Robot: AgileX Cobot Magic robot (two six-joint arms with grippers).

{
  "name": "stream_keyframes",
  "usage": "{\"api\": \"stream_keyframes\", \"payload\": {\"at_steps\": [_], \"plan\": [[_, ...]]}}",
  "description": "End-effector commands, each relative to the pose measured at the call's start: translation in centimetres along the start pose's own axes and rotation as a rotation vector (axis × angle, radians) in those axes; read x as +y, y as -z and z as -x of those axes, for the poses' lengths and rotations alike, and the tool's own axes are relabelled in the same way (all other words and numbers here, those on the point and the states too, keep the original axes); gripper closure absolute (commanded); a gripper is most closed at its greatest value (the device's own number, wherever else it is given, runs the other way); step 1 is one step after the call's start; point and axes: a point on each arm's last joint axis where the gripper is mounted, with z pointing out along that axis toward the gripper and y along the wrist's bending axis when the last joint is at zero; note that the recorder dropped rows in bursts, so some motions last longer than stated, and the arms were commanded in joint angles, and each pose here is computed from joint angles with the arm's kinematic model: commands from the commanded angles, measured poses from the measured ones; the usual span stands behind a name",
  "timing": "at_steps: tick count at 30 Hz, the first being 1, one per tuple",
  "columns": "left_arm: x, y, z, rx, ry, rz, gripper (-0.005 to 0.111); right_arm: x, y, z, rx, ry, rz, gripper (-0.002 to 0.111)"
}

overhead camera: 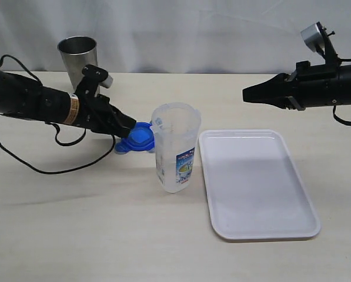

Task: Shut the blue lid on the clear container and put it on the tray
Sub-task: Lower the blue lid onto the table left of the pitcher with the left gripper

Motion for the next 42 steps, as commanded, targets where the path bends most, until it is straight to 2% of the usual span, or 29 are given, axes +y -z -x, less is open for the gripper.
{"api": "stream_keyframes", "payload": {"at_steps": [1,7,13,15,17,20,23,27,29,34,39,42], "plan": [[0.1,-0.6,0.6,0.002,-0.040,0.094,0.107,0.0,0.1,0.0,0.000,0.004,-0.003,0.086],[0.5,-1.7,-1.0,0.051,-0.049,0.094,0.107,0.0,0.1,0.0,0.000,0.004,-0.003,0.086],[-0.2,-2.3,-1.7,0.119,-0.076,0.073,0.107,0.0,0.1,0.0,0.000,0.004,-0.003,0.086],[-0.2,-2.4,-2.0,0.160,-0.078,0.105,0.107,0.0,0.1,0.0,0.000,0.004,-0.003,0.086],[0.0,-2.3,-2.1,0.171,-0.013,0.127,0.107,0.0,0.1,0.0,0.002,0.005,-0.001,0.086],[0.0,-1.3,-2.1,0.164,0.018,0.119,0.107,0.0,0.1,-0.1,0.008,0.008,-0.001,0.086],[-0.3,1.4,-2.1,0.172,0.013,0.229,0.107,0.0,0.1,-0.1,0.008,0.008,-0.001,0.086],[-1.5,2.3,-4.7,0.244,0.047,0.230,0.107,0.1,0.1,-0.1,0.008,0.006,0.005,0.086],[-1.8,2.7,-5.1,0.254,0.055,0.227,0.107,0.2,0.1,-0.1,0.009,0.006,0.014,0.086],[-3.1,5.6,-2.7,0.174,0.019,0.250,0.107,0.3,0.1,-0.1,0.010,0.006,0.030,0.086],[-2.9,8.5,-1.8,0.147,-0.010,0.441,0.107,0.3,0.1,-0.1,0.010,0.008,0.029,0.086],[-2.5,7.9,-1.6,0.124,0.095,0.448,0.107,0.3,0.1,-0.1,0.010,0.006,0.029,0.086]]}}
